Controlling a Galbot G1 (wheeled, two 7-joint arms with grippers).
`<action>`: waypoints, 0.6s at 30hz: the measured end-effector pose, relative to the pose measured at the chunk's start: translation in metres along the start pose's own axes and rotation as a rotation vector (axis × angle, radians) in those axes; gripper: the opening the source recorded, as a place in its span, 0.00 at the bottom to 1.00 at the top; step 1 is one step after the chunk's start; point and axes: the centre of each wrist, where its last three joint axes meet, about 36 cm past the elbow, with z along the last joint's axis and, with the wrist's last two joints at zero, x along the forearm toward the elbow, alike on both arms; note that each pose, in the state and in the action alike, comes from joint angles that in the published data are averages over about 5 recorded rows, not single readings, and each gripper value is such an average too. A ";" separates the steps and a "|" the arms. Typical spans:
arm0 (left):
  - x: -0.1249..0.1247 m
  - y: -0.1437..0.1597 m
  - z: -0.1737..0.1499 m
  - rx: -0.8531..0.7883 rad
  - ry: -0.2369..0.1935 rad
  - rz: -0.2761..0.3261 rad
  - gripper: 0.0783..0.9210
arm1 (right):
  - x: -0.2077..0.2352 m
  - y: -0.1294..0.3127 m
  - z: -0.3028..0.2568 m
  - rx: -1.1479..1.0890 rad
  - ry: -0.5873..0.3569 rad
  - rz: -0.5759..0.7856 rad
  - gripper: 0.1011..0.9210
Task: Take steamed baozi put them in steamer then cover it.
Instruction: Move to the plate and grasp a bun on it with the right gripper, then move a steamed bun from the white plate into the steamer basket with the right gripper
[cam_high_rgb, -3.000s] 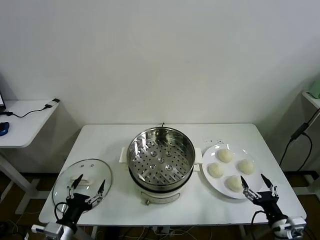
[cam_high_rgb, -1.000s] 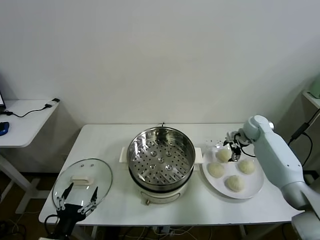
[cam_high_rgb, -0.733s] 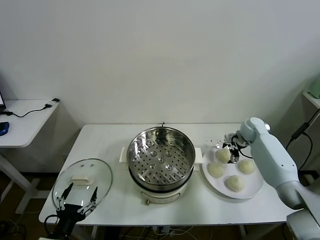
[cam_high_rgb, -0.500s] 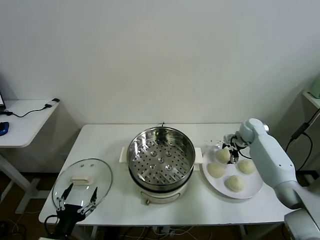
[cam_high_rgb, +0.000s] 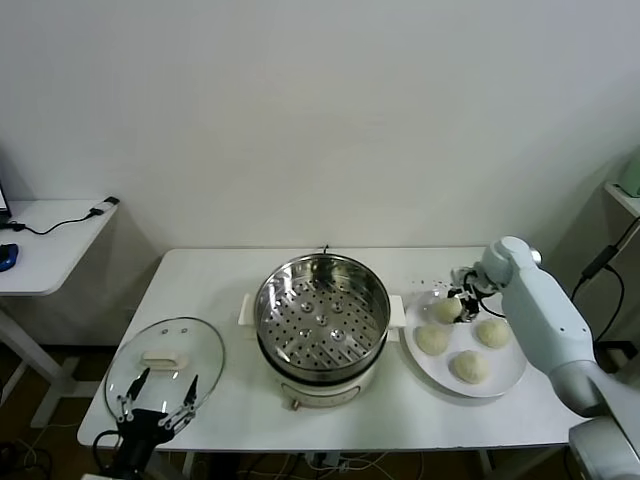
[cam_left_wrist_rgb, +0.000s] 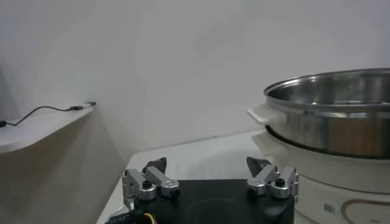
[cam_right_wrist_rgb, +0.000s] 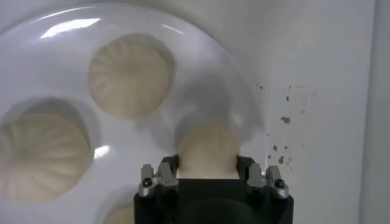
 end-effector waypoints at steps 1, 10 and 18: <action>0.000 0.000 0.000 0.000 -0.001 0.001 0.88 | 0.005 -0.002 0.000 -0.001 -0.004 0.005 0.63; -0.005 -0.004 -0.001 0.007 -0.011 0.009 0.88 | 0.081 -0.044 -0.030 0.041 -0.070 0.052 0.63; -0.005 -0.002 -0.004 0.016 -0.022 0.004 0.88 | 0.159 -0.107 -0.110 0.170 -0.168 0.059 0.63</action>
